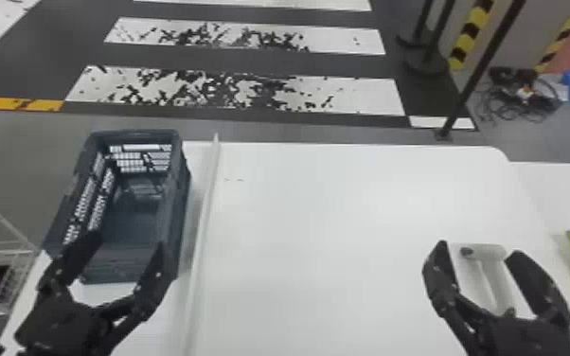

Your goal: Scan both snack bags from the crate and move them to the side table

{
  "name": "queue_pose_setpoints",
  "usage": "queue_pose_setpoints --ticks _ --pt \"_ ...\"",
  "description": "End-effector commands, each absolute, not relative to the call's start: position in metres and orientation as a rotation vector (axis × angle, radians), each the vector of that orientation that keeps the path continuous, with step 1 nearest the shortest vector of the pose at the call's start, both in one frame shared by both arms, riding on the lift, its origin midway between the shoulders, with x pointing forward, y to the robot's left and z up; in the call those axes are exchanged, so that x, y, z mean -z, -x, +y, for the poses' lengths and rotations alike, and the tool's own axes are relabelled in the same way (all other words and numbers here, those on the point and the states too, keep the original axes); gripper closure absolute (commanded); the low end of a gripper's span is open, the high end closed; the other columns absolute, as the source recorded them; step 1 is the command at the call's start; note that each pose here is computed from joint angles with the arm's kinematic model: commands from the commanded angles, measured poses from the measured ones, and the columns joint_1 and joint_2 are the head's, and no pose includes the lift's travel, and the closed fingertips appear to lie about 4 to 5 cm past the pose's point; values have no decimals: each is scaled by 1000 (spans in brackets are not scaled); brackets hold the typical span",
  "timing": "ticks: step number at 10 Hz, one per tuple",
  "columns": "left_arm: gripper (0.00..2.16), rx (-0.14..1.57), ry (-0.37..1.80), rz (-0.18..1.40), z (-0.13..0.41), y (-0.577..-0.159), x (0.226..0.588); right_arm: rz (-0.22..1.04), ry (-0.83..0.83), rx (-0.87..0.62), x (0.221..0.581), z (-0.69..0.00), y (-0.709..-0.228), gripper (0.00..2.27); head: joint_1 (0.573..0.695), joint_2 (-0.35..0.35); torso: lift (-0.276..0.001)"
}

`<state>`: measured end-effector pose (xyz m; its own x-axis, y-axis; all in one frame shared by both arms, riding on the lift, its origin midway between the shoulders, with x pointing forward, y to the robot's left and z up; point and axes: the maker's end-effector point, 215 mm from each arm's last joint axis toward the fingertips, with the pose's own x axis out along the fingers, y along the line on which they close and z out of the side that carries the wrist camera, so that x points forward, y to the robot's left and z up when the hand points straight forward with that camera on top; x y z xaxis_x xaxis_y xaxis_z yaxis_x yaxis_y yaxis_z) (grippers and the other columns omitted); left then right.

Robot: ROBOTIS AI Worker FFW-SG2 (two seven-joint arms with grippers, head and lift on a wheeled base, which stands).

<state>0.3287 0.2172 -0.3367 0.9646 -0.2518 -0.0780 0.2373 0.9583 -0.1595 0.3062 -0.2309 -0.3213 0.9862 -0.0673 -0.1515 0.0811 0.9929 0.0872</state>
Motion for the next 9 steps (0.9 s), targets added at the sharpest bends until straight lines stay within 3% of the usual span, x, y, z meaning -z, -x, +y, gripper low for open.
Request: queue_pose_setpoints --ticks 1,9 --pt "66 235 152 97 219 -329 335 150 -97 64 320 -228 -304 127 695 -26 -29" --pt "66 206 153 138 222 -330 341 169 -93 25 328 -219 -299 124 695 4 -29"
